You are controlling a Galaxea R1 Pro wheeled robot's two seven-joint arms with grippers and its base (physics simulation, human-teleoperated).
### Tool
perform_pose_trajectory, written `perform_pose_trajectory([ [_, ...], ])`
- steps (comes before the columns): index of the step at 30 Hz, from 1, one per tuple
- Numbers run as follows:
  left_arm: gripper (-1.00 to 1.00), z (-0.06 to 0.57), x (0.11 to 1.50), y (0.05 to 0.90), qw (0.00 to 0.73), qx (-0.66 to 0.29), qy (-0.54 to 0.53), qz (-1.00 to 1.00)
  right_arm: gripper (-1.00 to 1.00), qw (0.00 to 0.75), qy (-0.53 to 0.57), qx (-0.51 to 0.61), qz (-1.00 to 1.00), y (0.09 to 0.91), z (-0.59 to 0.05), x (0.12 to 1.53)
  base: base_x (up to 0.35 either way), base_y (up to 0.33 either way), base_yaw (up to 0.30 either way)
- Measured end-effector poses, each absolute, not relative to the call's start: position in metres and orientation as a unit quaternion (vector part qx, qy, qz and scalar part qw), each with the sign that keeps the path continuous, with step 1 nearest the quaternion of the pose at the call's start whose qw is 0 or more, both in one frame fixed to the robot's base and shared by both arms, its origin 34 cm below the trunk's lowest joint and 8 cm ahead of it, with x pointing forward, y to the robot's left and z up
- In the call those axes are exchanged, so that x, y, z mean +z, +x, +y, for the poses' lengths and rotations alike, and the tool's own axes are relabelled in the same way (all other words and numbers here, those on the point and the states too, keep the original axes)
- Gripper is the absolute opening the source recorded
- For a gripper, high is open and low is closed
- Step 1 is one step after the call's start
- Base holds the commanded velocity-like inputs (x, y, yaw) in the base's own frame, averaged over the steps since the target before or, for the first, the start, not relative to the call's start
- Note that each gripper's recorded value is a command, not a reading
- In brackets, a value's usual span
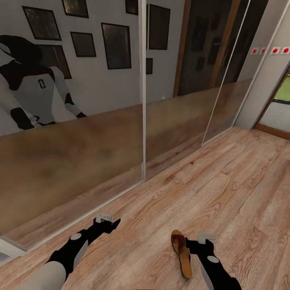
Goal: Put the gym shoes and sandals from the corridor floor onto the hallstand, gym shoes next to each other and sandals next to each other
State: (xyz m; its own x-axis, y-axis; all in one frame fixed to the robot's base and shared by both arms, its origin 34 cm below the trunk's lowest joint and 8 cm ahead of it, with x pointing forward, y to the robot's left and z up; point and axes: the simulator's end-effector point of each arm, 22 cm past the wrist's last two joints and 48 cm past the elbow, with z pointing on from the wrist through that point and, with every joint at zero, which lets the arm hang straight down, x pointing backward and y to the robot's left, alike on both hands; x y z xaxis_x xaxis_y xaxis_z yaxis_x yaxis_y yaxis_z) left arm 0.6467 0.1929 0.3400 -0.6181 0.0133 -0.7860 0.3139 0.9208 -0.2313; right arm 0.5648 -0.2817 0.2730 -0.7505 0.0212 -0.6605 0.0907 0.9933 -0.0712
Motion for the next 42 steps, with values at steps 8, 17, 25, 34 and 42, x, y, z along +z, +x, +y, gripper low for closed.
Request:
perform_pose_trajectory([
  [8, 1.0, 0.186, 0.342, 0.647, 0.428, -0.18, 0.101, 0.88, 1.0, 0.354, 0.024, -0.036, 0.934, 0.567, -0.278, 0.274, 0.199, 0.0, 0.0],
  [17, 1.0, 0.183, 0.343, 0.648, 0.432, -0.179, 0.102, 0.878, 1.0, 0.354, 0.021, -0.036, 0.934, 0.567, -0.278, 0.274, 0.092, 0.0, 0.0],
  [25, 1.0, 0.177, 0.343, 0.647, 0.432, -0.182, 0.109, 0.877, 1.0, 0.353, 0.02, -0.035, 0.935, 0.567, -0.278, 0.274, 0.012, 0.0, 0.0],
  [34, 1.0, 0.164, 0.34, 0.645, 0.43, -0.188, 0.12, 0.875, 1.0, 0.354, 0.02, -0.035, 0.935, 0.566, -0.278, 0.27, 0.002, 0.0, 0.0],
  [42, 1.0, 0.162, 0.323, 0.64, 0.431, -0.191, 0.121, 0.874, 1.0, 0.354, 0.02, -0.035, 0.934, 0.562, -0.278, 0.252, 0.0, 0.0, 0.0],
])
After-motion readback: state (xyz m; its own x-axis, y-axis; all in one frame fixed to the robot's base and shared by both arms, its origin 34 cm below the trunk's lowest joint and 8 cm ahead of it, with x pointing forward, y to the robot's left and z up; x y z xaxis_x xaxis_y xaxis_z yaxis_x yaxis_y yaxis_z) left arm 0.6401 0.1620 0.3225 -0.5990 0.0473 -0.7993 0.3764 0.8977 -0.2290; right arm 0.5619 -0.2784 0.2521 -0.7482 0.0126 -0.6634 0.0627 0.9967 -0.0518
